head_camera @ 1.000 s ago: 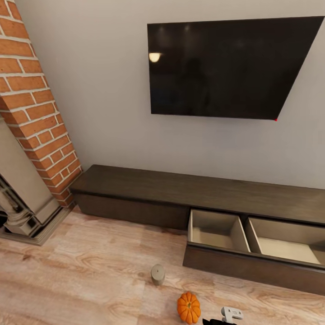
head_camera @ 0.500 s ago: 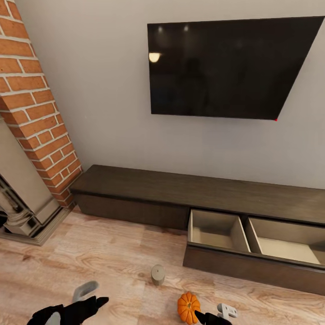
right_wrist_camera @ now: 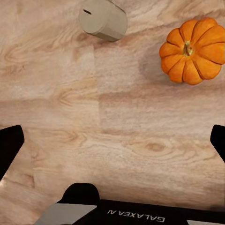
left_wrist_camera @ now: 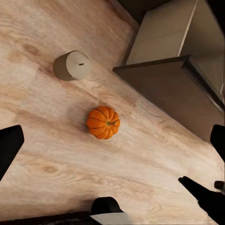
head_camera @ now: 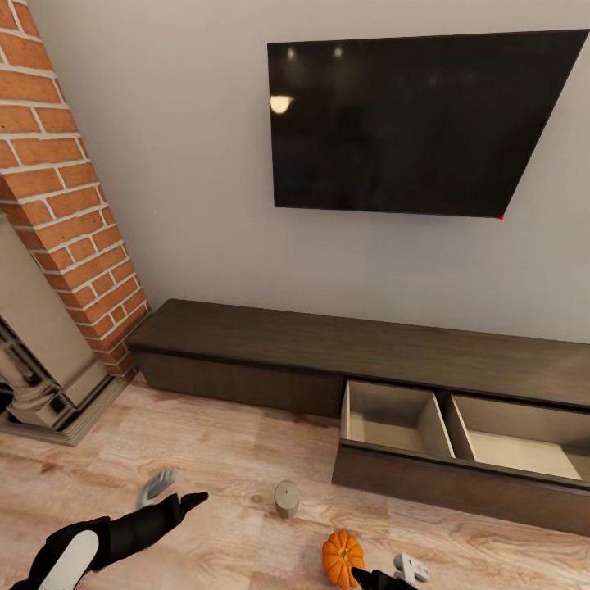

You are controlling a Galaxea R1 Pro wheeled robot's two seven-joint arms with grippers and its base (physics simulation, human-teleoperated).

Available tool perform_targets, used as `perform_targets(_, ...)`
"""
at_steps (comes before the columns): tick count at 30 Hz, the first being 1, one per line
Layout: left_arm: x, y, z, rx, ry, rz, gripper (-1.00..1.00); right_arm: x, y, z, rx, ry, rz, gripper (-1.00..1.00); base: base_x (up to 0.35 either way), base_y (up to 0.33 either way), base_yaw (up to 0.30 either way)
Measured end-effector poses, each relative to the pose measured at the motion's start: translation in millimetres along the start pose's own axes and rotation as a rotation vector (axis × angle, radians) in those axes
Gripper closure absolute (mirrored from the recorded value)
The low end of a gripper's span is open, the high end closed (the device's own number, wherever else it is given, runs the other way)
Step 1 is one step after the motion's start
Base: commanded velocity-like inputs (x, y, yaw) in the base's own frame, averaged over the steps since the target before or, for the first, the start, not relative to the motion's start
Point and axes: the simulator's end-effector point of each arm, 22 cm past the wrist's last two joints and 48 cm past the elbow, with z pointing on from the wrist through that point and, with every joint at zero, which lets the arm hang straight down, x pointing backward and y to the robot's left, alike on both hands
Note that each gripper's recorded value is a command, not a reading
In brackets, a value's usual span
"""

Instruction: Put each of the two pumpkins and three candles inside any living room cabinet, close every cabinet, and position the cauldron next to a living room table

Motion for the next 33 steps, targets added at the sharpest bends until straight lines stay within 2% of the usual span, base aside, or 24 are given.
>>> perform_targets(3,9.7,5.2,2.3,0.002,0.035,-0.021,-1.0,-8.8,15.8,1.1,-0.087,-0.032,0.053,-1.0,0.0,0.0,0.0)
perform_targets(6,14.1,7.7,6.3,0.01,0.045,-0.03,-1.0,-21.3,8.3,-4.6,-0.132,-0.06,0.072,-1.0,0.0,0.0,0.0)
perform_targets(9,16.2,10.6,9.7,0.015,0.048,-0.033,-1.0,-34.1,-12.0,-11.5,-0.13,-0.087,0.086,-1.0,0.0,0.0,0.0)
perform_targets(14,19.6,15.6,16.5,0.019,0.048,-0.036,-1.0,-45.9,-25.1,-10.1,-0.13,-0.135,0.124,-1.0,0.0,0.0,0.0)
perform_targets(19,23.2,21.0,23.3,0.021,0.048,-0.036,-1.0,-51.6,-53.4,-14.2,-0.099,-0.136,0.147,-1.0,0.0,0.0,0.0)
perform_targets(33,35.2,36.6,43.3,0.025,0.052,-0.034,-1.0,-50.9,-73.4,3.1,-0.099,-0.165,0.19,-1.0,0.0,0.0,0.0)
